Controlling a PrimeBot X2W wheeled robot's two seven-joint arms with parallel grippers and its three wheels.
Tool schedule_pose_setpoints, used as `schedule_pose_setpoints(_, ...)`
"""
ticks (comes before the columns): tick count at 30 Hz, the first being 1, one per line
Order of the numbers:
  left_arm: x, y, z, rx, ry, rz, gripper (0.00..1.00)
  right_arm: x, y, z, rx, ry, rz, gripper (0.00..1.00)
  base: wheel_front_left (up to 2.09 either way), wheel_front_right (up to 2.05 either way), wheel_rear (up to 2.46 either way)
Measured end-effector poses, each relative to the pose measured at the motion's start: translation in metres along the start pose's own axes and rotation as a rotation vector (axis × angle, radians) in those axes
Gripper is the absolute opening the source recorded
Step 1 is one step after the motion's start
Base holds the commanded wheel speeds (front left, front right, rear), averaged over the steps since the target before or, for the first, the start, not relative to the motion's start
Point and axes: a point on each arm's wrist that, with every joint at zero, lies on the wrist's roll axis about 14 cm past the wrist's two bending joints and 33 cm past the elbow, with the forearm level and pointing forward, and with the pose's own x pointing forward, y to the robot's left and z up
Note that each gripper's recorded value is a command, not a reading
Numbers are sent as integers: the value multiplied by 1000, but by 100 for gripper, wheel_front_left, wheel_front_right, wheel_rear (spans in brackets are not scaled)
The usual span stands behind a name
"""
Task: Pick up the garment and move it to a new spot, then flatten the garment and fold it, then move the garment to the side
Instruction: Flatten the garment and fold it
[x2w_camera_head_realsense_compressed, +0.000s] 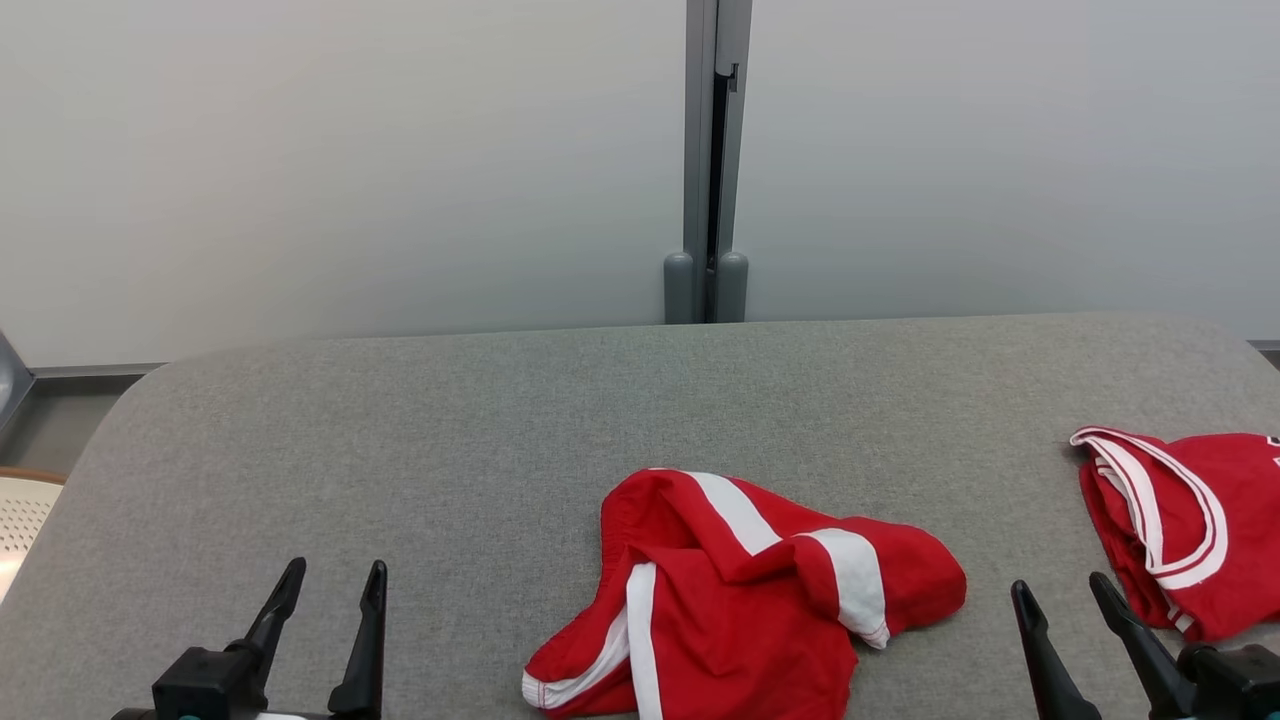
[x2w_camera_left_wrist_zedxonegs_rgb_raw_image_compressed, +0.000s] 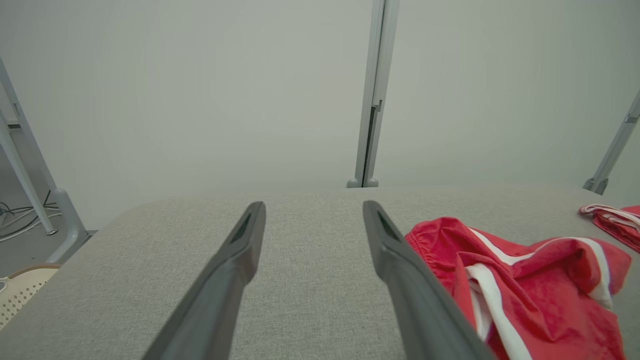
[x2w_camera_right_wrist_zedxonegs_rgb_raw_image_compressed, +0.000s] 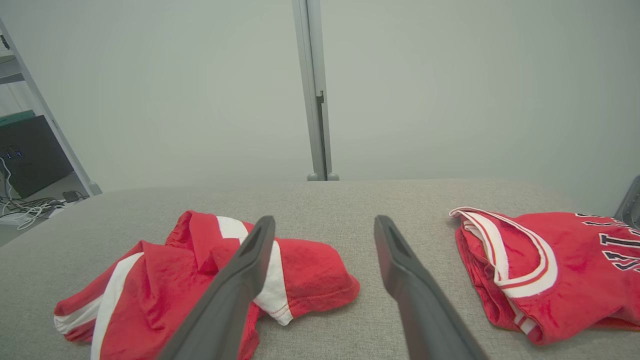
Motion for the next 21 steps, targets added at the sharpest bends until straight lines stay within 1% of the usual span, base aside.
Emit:
schedule_pose_setpoints(17,-3,-4,2,-1,11,-3,100,3,4,-1,5,6,10,100,0,0,0)
schedule_pose_setpoints(21,-3,-5,2,-2,12,-5,100,7,14,-2,-20,16,50,100,0,0,0)
